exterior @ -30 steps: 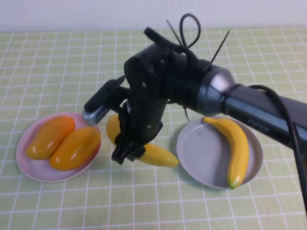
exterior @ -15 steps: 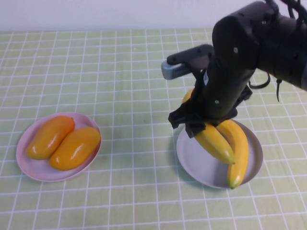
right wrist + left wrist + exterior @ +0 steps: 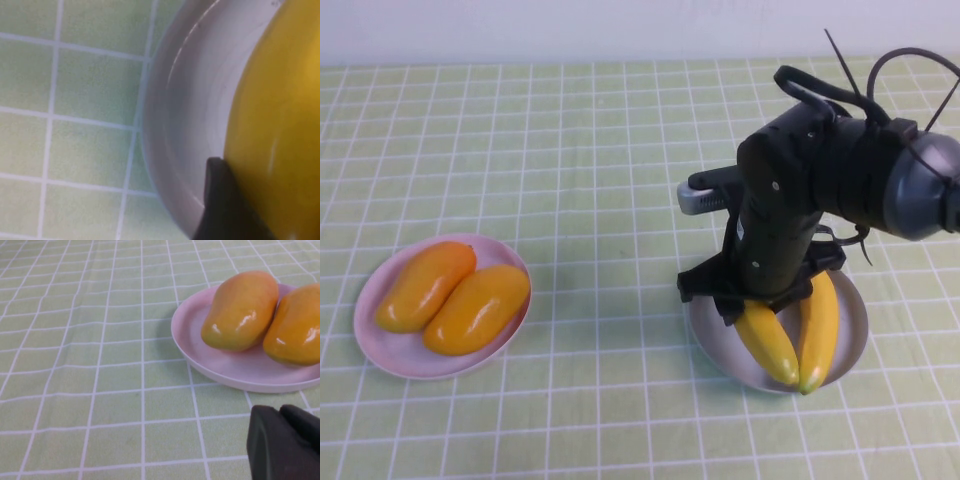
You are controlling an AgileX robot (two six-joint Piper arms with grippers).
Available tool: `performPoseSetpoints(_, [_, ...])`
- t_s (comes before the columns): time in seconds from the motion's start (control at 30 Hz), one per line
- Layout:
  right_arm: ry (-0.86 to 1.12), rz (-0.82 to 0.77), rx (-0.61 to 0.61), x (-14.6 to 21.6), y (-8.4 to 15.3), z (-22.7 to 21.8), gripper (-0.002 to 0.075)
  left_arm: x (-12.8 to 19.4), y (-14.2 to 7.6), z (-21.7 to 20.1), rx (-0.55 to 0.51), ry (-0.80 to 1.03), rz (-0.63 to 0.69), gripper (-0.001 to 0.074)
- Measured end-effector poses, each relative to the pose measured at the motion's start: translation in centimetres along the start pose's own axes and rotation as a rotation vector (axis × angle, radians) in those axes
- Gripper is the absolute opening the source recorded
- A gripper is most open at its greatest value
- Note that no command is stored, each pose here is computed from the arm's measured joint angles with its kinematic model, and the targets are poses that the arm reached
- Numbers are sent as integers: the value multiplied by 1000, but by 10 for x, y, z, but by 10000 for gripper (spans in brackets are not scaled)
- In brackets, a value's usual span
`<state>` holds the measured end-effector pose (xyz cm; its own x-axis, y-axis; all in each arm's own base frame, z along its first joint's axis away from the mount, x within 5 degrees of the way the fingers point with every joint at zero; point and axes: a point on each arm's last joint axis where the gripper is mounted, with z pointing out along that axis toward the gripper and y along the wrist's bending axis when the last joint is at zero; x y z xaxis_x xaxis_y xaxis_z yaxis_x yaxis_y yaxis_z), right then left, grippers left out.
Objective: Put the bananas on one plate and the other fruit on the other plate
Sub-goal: Put another type of fruit in the right plate
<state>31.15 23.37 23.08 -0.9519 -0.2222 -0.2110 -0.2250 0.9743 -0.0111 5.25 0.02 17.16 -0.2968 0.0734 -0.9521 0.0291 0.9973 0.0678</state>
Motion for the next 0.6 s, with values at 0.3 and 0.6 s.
performPoseSetpoints(0.3, [19, -3, 11, 0, 1, 9, 422, 0, 0, 0, 0, 0, 0, 2])
performPoseSetpoints(0.6, [60, -15, 41, -6, 0, -12, 409, 0, 0, 0, 0, 0, 0, 2])
